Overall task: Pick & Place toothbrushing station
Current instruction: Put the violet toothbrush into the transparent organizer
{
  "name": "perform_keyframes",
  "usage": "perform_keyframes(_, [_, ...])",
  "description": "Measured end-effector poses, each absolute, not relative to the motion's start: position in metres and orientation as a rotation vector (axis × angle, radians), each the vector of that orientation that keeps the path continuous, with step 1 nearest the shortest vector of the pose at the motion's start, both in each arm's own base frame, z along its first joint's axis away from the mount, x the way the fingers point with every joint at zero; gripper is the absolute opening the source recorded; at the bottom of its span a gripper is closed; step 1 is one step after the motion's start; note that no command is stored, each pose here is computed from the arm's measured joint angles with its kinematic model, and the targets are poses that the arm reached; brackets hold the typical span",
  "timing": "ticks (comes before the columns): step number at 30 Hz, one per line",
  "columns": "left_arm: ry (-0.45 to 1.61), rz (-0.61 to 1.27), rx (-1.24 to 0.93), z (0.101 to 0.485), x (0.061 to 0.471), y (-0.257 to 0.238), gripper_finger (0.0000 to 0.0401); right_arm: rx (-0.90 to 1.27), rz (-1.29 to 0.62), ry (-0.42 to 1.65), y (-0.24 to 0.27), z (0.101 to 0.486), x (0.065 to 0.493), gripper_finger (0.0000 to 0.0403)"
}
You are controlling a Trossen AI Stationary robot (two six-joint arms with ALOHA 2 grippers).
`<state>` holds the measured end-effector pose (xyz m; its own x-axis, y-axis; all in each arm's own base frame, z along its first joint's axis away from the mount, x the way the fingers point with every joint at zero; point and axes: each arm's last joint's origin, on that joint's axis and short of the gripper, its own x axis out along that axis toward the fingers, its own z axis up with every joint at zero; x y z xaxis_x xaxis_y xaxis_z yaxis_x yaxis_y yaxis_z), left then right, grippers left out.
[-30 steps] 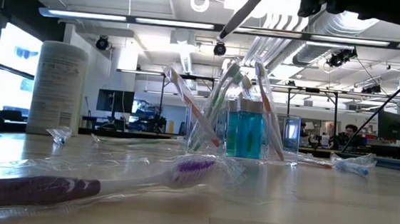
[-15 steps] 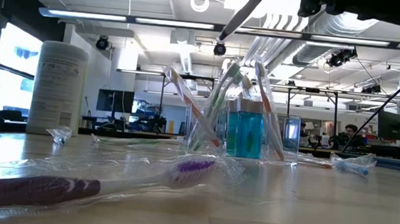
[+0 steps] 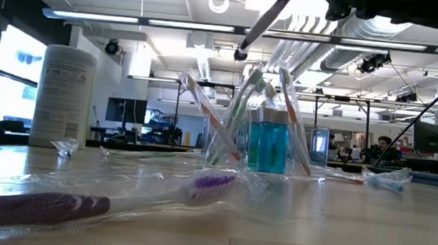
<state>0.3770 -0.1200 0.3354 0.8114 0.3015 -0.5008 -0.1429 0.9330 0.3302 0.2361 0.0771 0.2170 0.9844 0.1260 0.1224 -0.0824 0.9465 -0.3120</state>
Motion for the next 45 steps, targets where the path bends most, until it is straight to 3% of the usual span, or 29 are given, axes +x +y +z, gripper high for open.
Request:
perform_keyframes(7, [0.565, 0.175, 0.387, 0.337, 0.367, -0.146, 0.0139, -0.333, 0.025, -0.099, 0.074, 0.216, 0.236, 0.0015])
perform_keyframes(17, [0.562, 0.423, 0.515, 0.352, 0.324, -0.164, 0.0180, -0.223, -0.198, 0.022, 0.066, 0.234, 0.207, 0.0015])
perform_keyframes(27, [0.665, 0.451, 0.496, 0.352, 0.292, -0.161, 0.0183, 0.001, -0.277, 0.168, 0.049, 0.238, 0.169, 0.0015])
perform_keyframes(33, [0.707, 0.544, 0.429, 0.359, 0.277, -0.141, 0.0183, 0.090, -0.404, 0.236, 0.028, 0.228, 0.176, 0.0015])
perform_keyframes(45, [0.823, 0.627, 0.351, 0.349, 0.264, -0.114, 0.0182, 0.276, -0.341, 0.353, 0.001, 0.203, 0.201, 0.0015])
